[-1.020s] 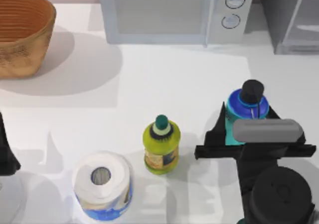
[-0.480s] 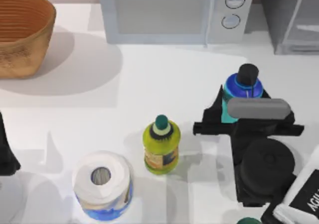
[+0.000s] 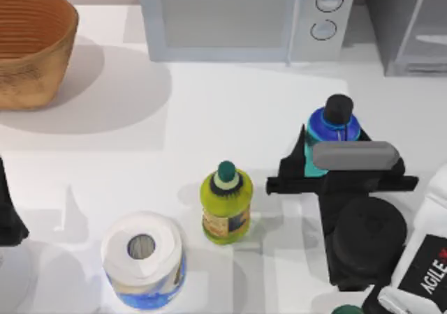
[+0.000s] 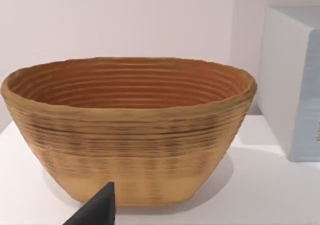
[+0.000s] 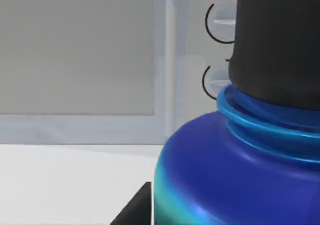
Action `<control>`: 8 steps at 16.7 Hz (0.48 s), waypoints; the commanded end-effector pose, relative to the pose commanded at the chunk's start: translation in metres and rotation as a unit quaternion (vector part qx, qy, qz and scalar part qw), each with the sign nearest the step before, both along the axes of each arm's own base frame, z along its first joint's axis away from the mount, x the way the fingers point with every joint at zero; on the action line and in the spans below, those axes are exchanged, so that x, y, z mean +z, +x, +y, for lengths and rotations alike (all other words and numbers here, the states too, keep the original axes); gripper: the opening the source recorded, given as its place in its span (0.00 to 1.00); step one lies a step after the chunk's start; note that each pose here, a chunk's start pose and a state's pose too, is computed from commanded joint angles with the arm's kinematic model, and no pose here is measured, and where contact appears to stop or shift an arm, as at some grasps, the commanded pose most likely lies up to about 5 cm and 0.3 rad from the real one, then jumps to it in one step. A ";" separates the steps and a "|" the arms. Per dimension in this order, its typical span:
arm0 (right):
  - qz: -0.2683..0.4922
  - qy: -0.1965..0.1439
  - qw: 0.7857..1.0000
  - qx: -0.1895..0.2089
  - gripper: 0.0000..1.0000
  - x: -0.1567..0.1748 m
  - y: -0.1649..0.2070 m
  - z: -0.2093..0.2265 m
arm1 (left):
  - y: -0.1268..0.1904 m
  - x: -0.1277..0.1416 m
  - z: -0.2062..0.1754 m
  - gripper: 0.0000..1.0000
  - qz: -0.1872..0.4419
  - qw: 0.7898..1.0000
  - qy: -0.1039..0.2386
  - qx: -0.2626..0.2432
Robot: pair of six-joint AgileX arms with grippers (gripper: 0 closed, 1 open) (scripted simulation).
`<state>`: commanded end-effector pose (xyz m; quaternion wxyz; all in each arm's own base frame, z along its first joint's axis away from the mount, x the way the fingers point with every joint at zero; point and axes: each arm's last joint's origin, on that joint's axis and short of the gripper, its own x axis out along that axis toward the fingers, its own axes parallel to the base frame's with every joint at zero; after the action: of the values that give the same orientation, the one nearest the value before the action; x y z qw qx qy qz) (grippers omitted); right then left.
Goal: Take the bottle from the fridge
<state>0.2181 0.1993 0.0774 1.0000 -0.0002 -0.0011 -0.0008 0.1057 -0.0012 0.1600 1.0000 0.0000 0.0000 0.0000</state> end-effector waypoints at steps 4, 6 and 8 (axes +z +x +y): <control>0.000 0.000 1.000 0.000 0.38 0.000 0.000 0.000 | 0.000 0.000 0.000 1.00 0.000 1.000 0.000 0.000; 0.000 0.000 1.000 0.000 0.53 0.000 0.000 0.000 | 0.000 0.000 0.000 1.00 0.000 1.000 0.000 0.000; 0.000 0.000 1.000 0.000 0.68 0.000 0.000 0.000 | 0.000 0.000 0.000 1.00 0.000 1.000 0.000 0.000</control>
<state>0.2181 0.1993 0.0774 1.0000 -0.0002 -0.0011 -0.0008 0.1057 -0.0012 0.1600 1.0000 0.0000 0.0000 0.0000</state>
